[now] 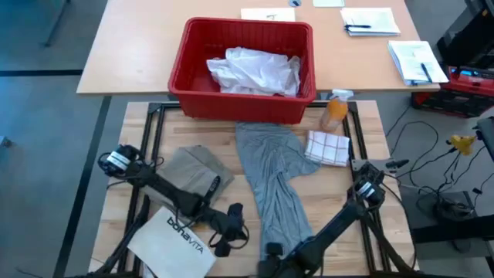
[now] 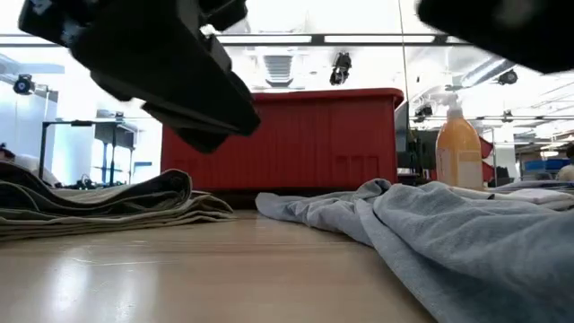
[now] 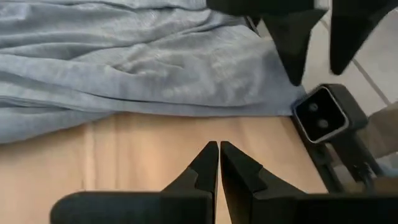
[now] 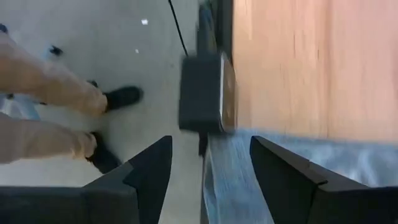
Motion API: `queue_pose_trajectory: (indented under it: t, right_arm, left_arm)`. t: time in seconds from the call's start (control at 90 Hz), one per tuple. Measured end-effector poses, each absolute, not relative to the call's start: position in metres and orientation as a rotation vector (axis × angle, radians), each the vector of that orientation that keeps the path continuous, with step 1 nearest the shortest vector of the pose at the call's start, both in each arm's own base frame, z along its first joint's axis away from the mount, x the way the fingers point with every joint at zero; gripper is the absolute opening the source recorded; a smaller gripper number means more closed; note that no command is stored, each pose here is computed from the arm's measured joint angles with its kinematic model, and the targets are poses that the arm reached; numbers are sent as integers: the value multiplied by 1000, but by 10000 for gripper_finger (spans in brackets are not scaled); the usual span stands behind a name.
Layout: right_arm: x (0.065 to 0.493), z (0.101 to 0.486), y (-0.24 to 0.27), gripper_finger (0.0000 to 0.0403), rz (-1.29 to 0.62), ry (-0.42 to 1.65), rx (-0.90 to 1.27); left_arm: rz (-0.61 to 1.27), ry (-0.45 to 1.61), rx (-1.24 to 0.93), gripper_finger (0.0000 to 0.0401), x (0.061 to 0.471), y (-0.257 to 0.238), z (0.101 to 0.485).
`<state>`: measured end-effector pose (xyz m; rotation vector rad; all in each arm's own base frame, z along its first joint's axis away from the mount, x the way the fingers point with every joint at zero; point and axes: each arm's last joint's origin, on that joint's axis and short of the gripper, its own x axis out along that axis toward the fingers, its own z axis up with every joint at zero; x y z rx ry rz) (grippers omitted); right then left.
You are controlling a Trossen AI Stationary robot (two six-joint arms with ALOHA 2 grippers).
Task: Fold laundry
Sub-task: Fold the gray shirt
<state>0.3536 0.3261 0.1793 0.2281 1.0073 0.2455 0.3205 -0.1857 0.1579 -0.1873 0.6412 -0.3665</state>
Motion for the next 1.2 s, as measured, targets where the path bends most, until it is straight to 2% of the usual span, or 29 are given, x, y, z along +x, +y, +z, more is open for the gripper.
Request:
queue_pose_trajectory:
  t: [0.2,0.411,0.567,0.856,1.056,1.2]
  right_arm:
    - [353,160,328,209,244,1062,190]
    - [354,156,323,192,183,1055,123]
    - [353,139,324,154,195,1085,17]
    - [355,139,325,105,267,1082,-33]
    - [353,144,322,12,256,1095,-18]
    - [349,165,317,5,185,1096,62]
  left_arm:
    - [-383,649,-186,0,316,-193,157]
    - [-379,652,-184,0,316,-193,156]
    - [-375,654,-183,0,316,-193,156]
    - [-353,659,-176,0,316,-192,155]
    - [-350,660,-175,0,316,-192,155]
    - [-349,660,-175,0,316,-192,154]
